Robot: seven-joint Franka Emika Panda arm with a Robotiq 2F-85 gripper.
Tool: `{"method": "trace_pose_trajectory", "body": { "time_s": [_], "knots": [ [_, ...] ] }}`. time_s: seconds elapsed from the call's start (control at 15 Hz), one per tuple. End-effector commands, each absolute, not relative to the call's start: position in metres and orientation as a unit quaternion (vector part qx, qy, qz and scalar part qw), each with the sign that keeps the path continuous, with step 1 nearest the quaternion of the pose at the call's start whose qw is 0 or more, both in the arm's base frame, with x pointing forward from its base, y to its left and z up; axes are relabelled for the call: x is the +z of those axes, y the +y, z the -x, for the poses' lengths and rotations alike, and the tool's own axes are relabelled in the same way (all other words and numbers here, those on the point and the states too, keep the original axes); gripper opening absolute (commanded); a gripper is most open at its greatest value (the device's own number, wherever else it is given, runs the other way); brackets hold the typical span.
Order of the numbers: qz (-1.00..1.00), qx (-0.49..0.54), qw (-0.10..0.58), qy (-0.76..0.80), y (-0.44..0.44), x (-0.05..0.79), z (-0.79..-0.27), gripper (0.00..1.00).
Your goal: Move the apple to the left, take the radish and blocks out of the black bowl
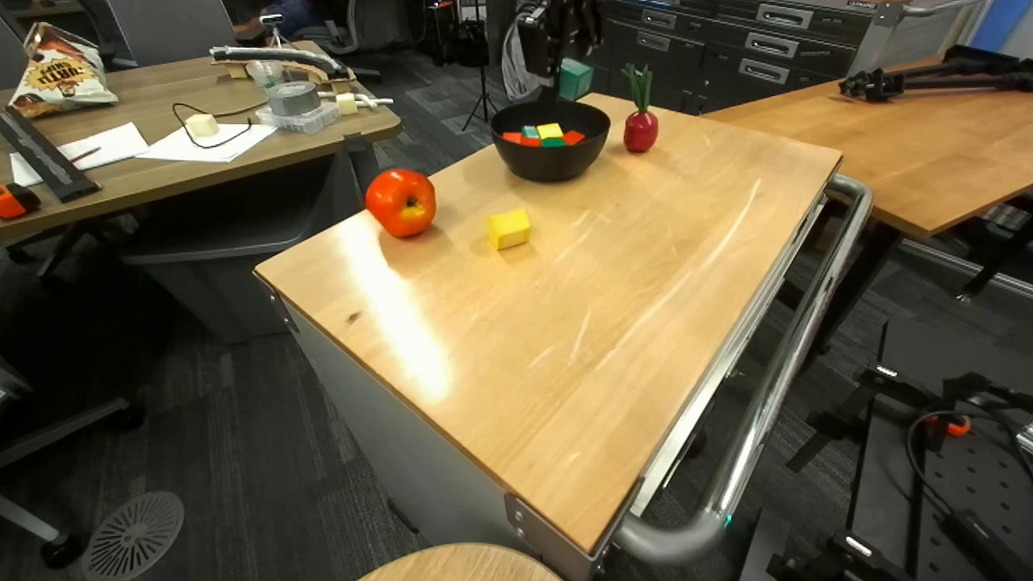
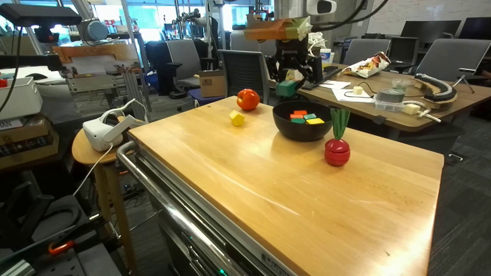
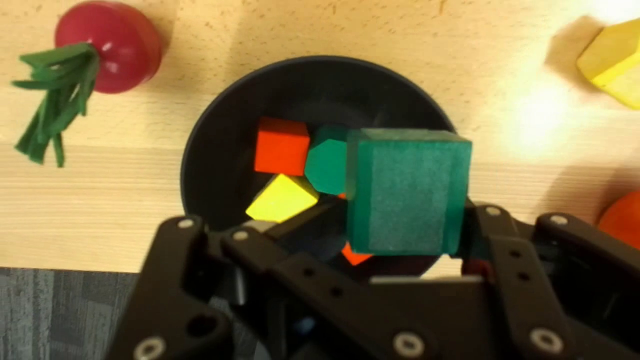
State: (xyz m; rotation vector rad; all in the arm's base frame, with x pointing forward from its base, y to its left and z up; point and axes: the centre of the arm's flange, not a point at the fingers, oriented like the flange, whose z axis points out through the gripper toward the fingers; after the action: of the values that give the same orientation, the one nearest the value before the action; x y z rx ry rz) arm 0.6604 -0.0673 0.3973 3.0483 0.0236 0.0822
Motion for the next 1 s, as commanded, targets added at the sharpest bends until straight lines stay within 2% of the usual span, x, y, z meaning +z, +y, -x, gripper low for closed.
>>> {"method": "trace_pose_trajectory", "body": {
  "time_s": [0.0,0.47,0.93],
  "knots": [
    [-0.999,0.029,0.044,-0.002,-0.026,0.409,-0.614,0.23],
    [-0.999,-0.038,-0.022,-0.013,0.038,0.339,-0.569,0.23],
    [-0.998,-0.035,-0.034,-0.033,0.035,0.313,-0.553,0.23]
  ]
}}
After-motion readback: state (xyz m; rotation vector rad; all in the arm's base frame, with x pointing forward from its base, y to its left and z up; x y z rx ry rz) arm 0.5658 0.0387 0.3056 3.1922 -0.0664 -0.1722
